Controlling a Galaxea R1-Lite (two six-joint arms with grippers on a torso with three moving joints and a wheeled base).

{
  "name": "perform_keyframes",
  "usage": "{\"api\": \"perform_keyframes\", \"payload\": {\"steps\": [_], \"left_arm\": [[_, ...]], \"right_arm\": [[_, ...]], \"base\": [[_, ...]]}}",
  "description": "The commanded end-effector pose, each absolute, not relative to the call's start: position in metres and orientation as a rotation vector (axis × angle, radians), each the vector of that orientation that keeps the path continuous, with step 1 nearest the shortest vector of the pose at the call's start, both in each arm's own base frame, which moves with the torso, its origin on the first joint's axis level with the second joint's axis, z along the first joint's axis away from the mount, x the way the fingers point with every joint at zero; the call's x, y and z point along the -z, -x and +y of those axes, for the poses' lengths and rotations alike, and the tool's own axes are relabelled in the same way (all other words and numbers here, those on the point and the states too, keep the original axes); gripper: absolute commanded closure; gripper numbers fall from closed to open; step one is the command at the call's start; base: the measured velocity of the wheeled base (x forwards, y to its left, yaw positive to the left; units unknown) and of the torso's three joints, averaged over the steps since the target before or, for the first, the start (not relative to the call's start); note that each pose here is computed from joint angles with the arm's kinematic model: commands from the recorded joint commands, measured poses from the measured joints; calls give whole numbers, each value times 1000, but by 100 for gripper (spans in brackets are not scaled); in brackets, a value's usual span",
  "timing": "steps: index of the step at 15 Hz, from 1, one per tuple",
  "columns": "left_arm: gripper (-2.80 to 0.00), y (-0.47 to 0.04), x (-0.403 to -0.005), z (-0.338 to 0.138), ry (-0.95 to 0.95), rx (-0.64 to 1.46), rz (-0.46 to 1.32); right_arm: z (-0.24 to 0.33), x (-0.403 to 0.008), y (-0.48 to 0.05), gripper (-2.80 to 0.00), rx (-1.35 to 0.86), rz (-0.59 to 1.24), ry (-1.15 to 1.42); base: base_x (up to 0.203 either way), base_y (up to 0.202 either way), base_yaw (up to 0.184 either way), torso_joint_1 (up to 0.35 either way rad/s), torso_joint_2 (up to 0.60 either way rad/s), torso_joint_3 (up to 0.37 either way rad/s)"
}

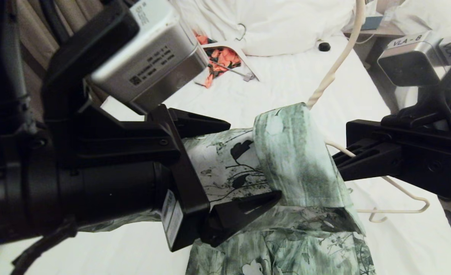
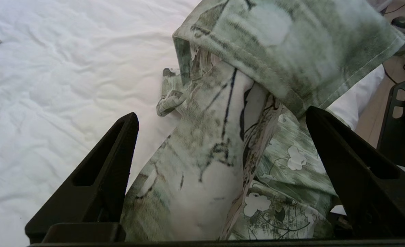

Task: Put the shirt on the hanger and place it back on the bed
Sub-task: Hook the other side of the shirt onto the hanger

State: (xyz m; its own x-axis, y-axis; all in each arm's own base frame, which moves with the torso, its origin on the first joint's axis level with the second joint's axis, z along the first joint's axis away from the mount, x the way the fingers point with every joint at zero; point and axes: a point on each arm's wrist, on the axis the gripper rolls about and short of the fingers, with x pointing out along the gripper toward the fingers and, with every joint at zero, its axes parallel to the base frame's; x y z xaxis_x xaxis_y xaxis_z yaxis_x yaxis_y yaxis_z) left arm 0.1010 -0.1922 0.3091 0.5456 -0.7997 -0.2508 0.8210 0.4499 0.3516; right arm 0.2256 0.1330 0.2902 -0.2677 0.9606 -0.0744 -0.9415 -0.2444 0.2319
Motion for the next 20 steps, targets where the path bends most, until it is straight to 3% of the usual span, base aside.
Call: {"api": "perform_keyframes", "payload": {"steps": [1, 4, 5, 20], "left_arm": [[-280, -104, -308, -197, -470, 1001, 56], [-280, -107, -312, -200, -464, 996, 49], [0, -107, -311, -201, -466, 996, 52], [0, -108, -307, -204, -474, 1004, 66]], "right_arm": [[132, -291, -224, 0, -1832, 263, -96], [132, -292, -224, 0, -1830, 268, -101], [132, -294, -223, 0, -1829, 267, -102], [130, -295, -223, 0, -1825, 260, -100]], "base": [[0, 0, 0, 0, 0, 0], [0, 0, 0, 0, 0, 0], [0, 0, 0, 0, 0, 0], [0, 0, 0, 0, 0, 0]]}}
